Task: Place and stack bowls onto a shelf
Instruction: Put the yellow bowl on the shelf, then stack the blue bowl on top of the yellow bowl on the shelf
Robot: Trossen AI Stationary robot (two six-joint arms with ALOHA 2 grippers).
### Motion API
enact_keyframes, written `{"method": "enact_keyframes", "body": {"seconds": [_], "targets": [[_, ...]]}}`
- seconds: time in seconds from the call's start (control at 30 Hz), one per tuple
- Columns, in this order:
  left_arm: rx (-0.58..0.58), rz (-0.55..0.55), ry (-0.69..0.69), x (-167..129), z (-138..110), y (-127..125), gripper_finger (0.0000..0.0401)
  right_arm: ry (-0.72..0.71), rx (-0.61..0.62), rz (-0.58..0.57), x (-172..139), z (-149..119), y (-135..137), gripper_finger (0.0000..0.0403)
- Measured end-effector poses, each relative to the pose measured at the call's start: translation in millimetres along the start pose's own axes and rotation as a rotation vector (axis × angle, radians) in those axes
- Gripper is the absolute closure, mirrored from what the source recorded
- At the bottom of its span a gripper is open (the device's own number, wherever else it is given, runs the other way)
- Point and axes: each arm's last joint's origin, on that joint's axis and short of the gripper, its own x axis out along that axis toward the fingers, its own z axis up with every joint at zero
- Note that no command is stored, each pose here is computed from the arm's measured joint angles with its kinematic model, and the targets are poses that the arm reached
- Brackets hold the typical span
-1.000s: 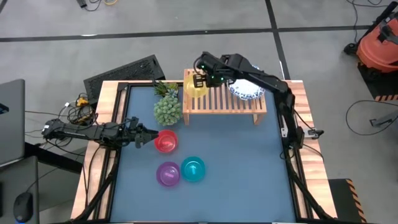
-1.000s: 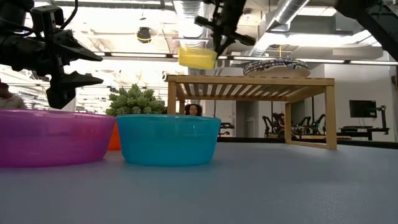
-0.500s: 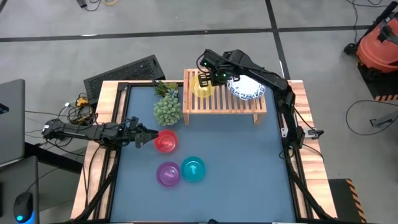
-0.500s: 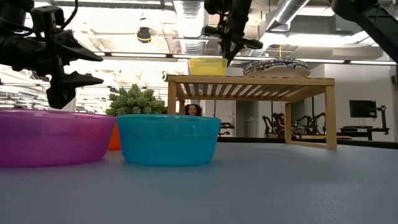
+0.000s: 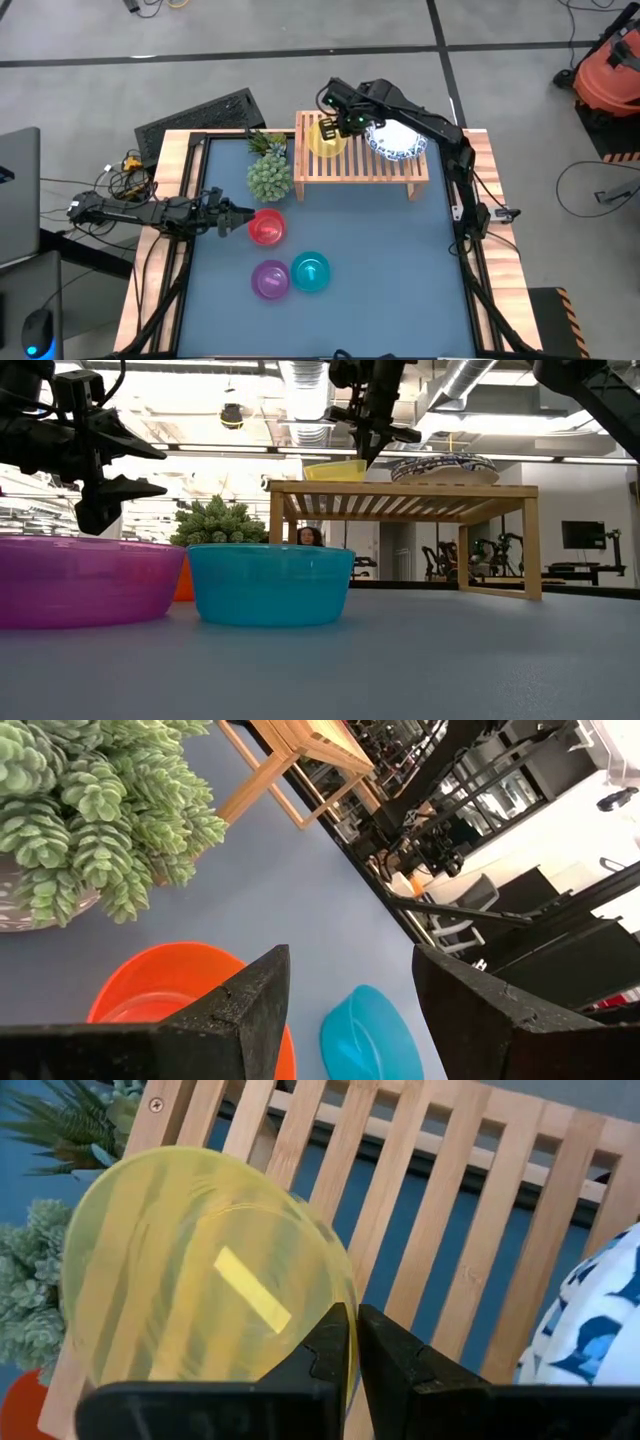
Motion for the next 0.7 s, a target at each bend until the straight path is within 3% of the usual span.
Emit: {"method": "enact_keyframes", "body": {"seconds": [0.5,0.7], "targets": [[0.0,0.001,-0.003,0,0,0,0.0205,-0.034,-0.05,0.004,-1,7,-4,0.0264],[-0.001,0.001,-0.003,0,0,0,0.0205,-0.118,-0.067,0.094,-47,2,-10,0.0256]]}}
